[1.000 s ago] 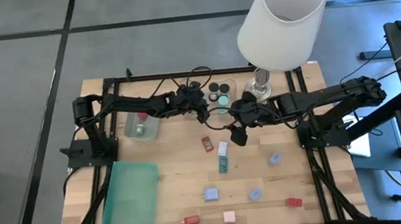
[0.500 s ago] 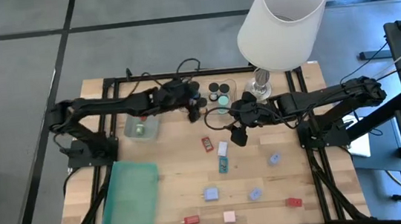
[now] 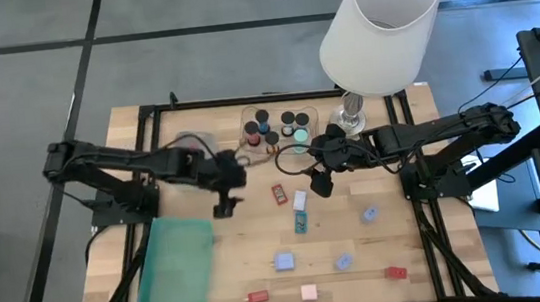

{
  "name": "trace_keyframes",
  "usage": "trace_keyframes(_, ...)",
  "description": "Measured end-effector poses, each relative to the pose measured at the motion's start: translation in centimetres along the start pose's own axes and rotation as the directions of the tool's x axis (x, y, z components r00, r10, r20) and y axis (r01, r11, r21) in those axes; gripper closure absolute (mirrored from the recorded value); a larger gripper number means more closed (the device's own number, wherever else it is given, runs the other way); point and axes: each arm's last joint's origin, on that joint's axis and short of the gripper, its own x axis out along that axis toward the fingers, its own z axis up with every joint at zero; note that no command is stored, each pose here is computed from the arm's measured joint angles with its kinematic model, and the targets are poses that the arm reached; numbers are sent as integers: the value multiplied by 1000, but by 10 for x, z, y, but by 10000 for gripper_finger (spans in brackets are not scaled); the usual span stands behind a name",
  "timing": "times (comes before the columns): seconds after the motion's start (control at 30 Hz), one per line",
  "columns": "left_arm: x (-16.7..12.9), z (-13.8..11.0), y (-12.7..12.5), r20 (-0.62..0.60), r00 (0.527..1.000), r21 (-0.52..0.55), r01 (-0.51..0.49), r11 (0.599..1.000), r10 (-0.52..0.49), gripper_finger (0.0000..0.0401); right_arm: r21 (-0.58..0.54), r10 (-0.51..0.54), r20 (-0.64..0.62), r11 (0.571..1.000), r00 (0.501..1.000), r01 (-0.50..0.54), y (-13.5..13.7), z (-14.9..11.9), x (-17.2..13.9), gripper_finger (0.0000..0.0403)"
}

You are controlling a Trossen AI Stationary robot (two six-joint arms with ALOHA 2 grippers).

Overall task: Pick & Place Office items
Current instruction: Put the red digital clock into the green bin

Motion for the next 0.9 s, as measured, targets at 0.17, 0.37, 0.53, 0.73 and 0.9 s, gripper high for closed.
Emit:
trace_keyframes(0.17,11,0,-23,55,998,193,30,981,-41,111,5,3,7,1000,1000,-3,0,1,0,110)
trace_keyframes(0.37,44,12,-28,135,989,336,13,942,-62,111,7,16,1,1000,1000,-16,1,1,0,110)
trace_keyframes(0.53,84,14,-23,112,982,483,82,872,-155,111,8,48,-12,999,999,-48,2,0,0,110)
trace_keyframes(0.73,131,9,-6,92,992,517,25,856,-85,111,8,55,-15,998,998,-55,2,0,0,110)
trace_keyframes(0.9,164,1,11,71,995,524,25,852,-73,111,1,54,-15,999,998,-54,2,0,0,110)
